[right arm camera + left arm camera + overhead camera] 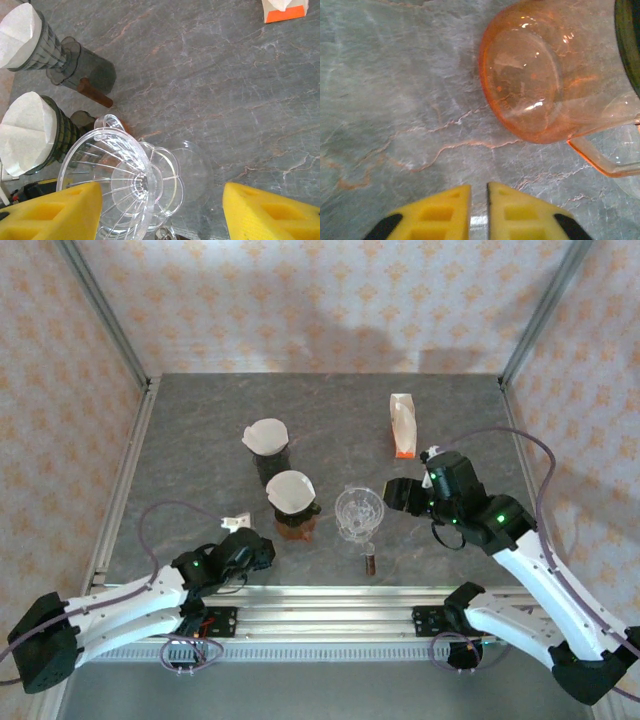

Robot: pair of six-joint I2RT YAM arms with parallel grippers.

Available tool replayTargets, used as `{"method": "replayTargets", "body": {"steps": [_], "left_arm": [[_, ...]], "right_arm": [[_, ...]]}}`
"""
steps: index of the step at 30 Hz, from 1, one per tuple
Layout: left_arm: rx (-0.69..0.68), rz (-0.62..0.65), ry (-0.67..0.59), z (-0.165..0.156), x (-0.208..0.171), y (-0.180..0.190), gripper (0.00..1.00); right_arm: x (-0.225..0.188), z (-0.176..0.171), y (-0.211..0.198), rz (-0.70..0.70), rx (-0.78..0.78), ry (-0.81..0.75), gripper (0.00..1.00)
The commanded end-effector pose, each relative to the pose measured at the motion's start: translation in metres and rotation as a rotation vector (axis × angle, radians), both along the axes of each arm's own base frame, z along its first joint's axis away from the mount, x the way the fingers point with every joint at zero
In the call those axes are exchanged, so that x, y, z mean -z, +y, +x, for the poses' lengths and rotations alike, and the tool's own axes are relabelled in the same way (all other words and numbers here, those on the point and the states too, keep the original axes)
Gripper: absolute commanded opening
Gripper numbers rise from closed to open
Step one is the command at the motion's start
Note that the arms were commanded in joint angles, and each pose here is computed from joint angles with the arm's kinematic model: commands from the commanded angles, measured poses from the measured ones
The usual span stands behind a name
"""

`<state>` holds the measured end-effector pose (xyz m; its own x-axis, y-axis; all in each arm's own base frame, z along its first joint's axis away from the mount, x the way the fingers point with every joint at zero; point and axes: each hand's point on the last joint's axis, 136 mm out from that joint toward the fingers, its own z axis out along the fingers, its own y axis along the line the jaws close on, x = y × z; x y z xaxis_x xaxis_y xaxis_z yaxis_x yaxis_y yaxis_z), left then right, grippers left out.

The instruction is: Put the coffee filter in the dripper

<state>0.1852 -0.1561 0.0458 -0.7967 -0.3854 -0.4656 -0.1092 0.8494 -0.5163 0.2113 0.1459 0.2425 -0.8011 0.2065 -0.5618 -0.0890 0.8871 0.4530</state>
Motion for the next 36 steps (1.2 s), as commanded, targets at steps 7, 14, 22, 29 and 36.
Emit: {"method": "replayTargets", "body": {"steps": [7,14,22,29,36], "left_arm": [[-0.116,-0.193,-0.127,0.026,-0.015,-0.010,0.00],[-0.122,-0.291,-0.118,0.038,-0.007,-0.021,0.00],[-0.123,-0.339,-0.140,0.050,-0.010,-0.032,0.00],[-0.122,-0.337,-0.159,0.068,-0.016,-0.039,0.00],[-0.104,-0.393,-0.174,0.087,-0.022,-0.059,0.00]], "right_arm": [[-0.017,-0.003,-0.013,-0.025,0.032,-0.045,0.65],[-0.020,-0.005,-0.016,-0.027,0.035,-0.056,0.65],[-0.021,-0.011,-0.023,-0.038,0.045,-0.060,0.65],[-0.021,-0.013,-0.025,-0.043,0.046,-0.061,0.65],[-0.017,-0.018,-0.030,-0.053,0.055,-0.053,0.65]]}}
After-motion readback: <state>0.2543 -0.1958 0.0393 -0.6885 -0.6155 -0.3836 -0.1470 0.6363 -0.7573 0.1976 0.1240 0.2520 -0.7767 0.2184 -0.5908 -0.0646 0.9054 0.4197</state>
